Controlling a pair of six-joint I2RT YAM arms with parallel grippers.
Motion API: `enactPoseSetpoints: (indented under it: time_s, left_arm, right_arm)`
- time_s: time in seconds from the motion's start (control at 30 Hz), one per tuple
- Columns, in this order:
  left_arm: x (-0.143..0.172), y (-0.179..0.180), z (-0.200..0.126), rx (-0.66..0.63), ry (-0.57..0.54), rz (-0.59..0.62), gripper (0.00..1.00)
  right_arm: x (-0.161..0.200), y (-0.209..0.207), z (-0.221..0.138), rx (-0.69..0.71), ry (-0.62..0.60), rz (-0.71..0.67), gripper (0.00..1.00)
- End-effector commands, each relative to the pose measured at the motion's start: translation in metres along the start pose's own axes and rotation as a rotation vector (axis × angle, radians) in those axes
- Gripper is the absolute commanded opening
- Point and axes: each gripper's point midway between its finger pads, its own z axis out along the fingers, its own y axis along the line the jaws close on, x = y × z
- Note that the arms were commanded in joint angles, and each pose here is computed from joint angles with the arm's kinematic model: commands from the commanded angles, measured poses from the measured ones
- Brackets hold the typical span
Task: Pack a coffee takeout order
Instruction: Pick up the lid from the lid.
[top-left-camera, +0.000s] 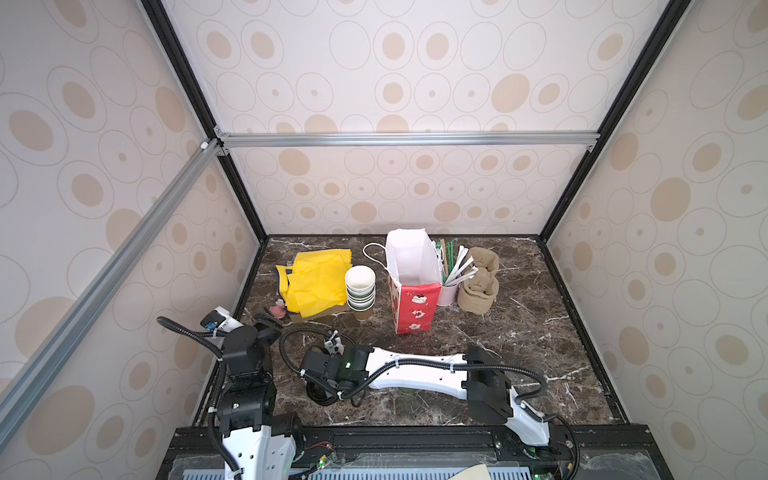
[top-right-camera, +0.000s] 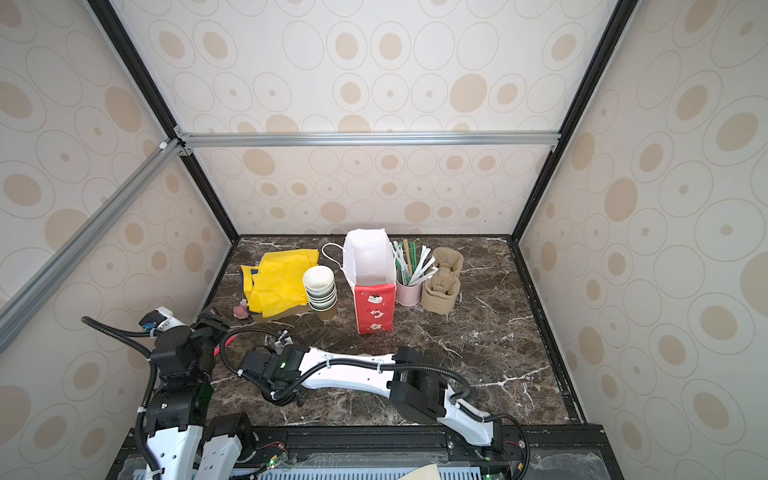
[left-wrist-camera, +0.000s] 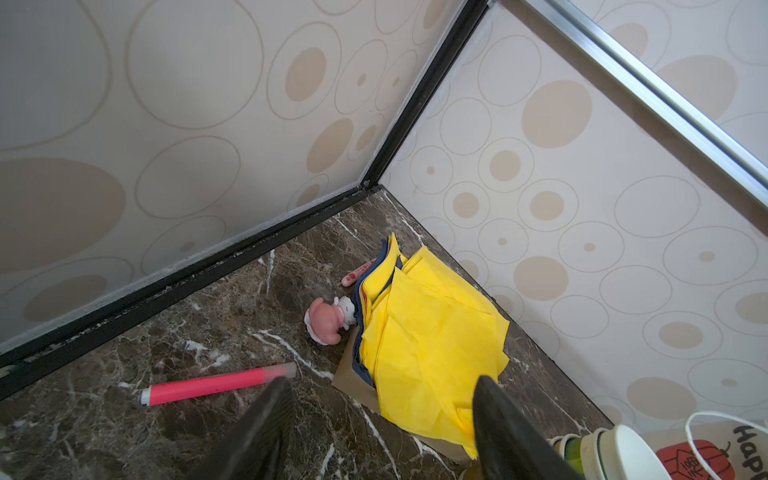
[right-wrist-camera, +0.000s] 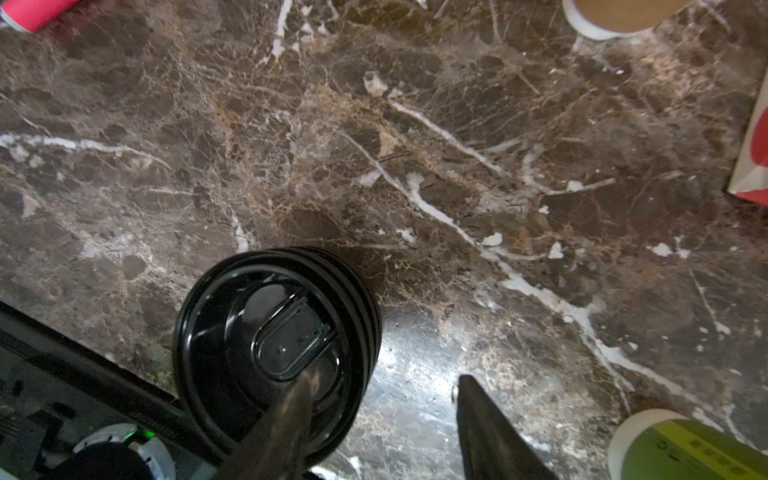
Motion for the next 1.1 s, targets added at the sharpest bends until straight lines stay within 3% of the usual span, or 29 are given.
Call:
enactPoseSetpoints:
  time_s: [0.0, 0.37, 0.6, 0.77, 1.07]
  left_arm:
    - [-0.022, -0.005, -0.014, -0.002, -0.051, 0.012, 0.67]
    - [-0.039, -0.016, -0.026, 0.021, -0.072, 0.022, 0.66]
    - [-0.039, -0.019, -0.027, 0.035, -0.066, -0.009, 0.65]
    - [-0.036, -0.019, -0.026, 0.040, -0.055, -0.013, 0.64]
    - [-0.033, -0.023, -0.025, 0.059, -0.036, -0.004, 0.64]
  right_arm:
    - [0.004, -0.001, 0.008, 0.023, 0.028, 0.062, 0.49]
    - [0.006, -0.004, 0.024, 0.080, 0.038, 0.099, 0.23]
    - [0.003, -0.016, 0.022, 0.139, 0.012, 0.105, 0.21]
    - [0.001, -0.022, 0.022, 0.151, 0.020, 0.130, 0.06]
    - [-0.003, -0.022, 0.013, 0.126, 0.025, 0.135, 0.06]
